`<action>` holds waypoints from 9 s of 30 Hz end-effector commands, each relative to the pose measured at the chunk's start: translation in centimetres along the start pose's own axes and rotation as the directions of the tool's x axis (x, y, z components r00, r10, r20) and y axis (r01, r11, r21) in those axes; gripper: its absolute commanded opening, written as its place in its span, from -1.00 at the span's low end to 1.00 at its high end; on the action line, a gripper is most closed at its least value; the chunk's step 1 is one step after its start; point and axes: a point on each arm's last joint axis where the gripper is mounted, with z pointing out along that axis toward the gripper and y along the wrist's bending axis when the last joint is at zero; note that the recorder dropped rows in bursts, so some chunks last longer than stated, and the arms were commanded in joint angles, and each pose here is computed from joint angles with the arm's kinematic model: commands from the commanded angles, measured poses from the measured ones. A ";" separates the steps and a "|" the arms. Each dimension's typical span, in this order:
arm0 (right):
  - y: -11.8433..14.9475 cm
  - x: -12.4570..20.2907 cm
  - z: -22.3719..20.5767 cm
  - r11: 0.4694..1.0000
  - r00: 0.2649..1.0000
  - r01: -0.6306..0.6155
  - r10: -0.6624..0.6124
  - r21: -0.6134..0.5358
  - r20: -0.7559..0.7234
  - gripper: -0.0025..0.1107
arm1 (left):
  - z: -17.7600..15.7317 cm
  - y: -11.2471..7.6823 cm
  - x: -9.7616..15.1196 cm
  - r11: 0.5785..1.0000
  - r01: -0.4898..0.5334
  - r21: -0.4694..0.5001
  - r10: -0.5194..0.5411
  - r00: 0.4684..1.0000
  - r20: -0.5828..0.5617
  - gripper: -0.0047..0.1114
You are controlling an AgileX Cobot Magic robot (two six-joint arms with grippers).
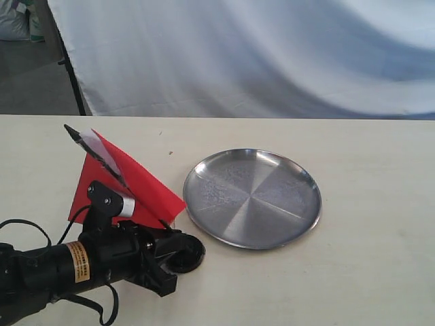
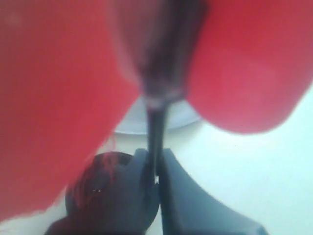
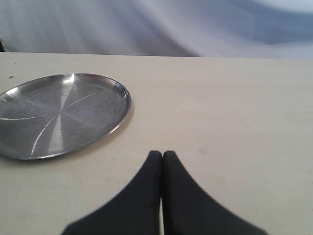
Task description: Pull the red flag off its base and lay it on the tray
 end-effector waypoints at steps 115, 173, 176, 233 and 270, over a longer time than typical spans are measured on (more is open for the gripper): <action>0.0 0.1 0.0 1.000 1.000 0.007 -0.007 0.007 0.006 -0.96 | -13.8 -5.5 -15.3 0.973 -0.148 -0.175 0.166 0.982 0.093 -0.92; 0.0 0.1 0.0 1.000 1.000 0.007 -0.007 0.007 0.006 -0.96 | -21.7 -6.8 -0.5 0.994 0.004 -0.113 0.038 0.930 0.366 -0.92; 0.0 0.0 0.0 1.000 1.000 0.007 -0.007 0.007 0.008 -0.96 | -21.7 -7.0 -0.6 0.995 -0.009 -0.101 0.047 0.927 0.372 -0.92; 0.0 0.1 0.0 1.000 1.000 0.007 -0.007 0.007 0.005 -0.96 | -22.0 -7.7 -1.4 1.000 0.020 -0.009 -0.014 0.897 0.442 -0.92; 0.0 0.1 0.0 1.000 1.000 0.007 -0.007 0.007 0.005 -0.96 | -21.8 -4.9 0.5 0.949 0.091 -0.302 -0.004 0.960 0.278 -0.92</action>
